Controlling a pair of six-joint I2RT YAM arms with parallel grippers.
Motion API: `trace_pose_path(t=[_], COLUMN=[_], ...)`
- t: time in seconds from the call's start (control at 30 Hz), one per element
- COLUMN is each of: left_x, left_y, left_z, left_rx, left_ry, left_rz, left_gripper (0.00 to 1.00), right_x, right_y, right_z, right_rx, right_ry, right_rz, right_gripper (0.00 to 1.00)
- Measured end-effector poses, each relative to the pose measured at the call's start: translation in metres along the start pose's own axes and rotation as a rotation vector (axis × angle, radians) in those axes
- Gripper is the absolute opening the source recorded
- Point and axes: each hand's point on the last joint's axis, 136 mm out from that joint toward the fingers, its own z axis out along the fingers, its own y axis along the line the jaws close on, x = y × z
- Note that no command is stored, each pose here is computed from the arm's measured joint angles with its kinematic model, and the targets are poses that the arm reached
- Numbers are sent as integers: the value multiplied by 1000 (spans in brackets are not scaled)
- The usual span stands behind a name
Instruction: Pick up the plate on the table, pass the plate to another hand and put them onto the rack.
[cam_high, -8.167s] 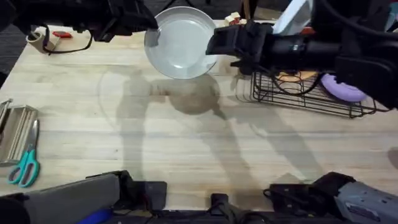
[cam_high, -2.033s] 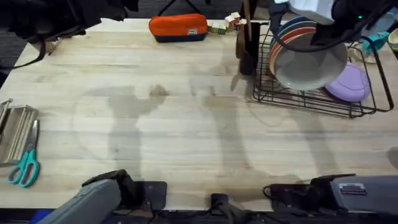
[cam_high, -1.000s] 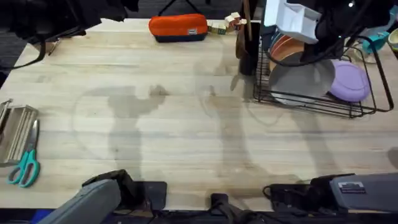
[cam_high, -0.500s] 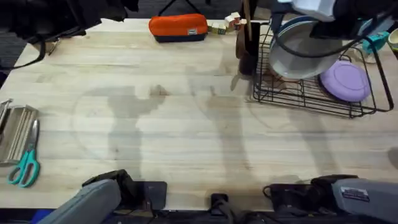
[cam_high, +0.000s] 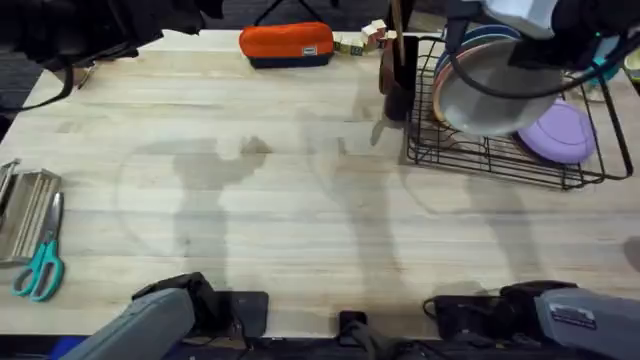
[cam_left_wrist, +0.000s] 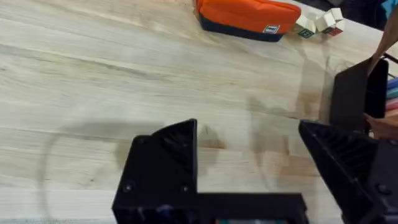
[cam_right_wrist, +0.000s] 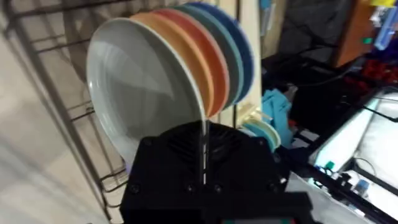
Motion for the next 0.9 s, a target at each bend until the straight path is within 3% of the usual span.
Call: trace_pose_path(t=[0.5,0.9], left_x=[0,0], left_y=[0,0], left_z=[0,0], left_rx=[0,0], left_ry=[0,0], left_rz=[0,0], left_gripper=[993,993], right_x=[1,2], right_y=[8,28], right_z=[3,31], right_rx=[-28,-51], right_ry=[2,9], right_rz=[-3,-6], right_gripper=[33,31])
